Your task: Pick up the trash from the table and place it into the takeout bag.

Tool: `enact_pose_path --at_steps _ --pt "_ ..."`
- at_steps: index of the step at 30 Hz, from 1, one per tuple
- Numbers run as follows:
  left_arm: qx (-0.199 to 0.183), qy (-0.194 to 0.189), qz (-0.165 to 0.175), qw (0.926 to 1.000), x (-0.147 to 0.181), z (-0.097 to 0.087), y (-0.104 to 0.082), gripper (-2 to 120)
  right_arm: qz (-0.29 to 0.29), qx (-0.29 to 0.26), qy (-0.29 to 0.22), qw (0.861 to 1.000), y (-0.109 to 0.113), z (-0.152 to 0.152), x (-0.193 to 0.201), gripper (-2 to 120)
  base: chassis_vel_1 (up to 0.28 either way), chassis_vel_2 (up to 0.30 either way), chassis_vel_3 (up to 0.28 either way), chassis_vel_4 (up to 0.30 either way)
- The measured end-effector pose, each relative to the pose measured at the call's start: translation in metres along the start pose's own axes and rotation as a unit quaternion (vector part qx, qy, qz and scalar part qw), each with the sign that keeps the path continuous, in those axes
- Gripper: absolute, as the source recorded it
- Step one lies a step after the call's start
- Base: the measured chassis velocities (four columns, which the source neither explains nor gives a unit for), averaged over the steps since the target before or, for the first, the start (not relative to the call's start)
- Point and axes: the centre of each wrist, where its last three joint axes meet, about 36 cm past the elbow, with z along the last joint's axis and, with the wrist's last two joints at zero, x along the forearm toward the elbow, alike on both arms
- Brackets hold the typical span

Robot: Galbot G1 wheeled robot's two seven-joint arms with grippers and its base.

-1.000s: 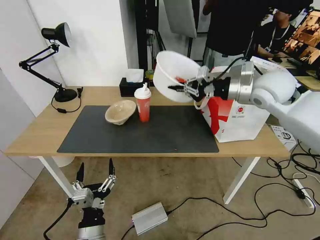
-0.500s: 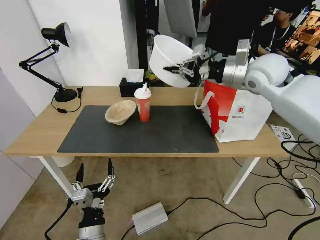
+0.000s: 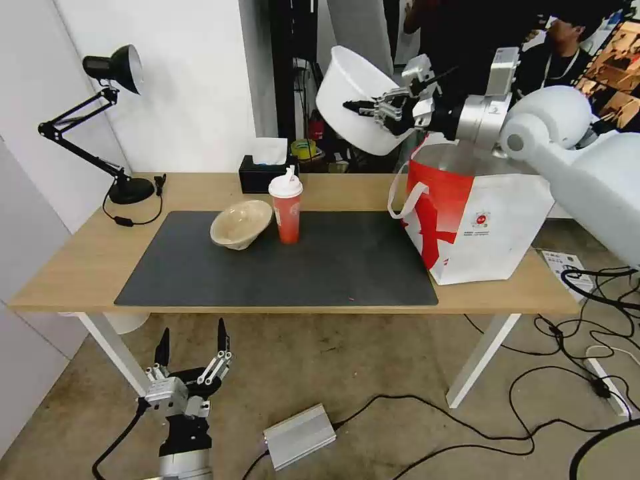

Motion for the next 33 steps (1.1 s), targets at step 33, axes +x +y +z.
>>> enact_pose_path --at_steps 33 --pt "-0.003 0.004 0.003 1.0000 0.003 0.001 0.000 100 0.085 -0.069 0.007 0.994 -0.016 0.059 0.080 0 0.000 0.000 0.000 0.000"
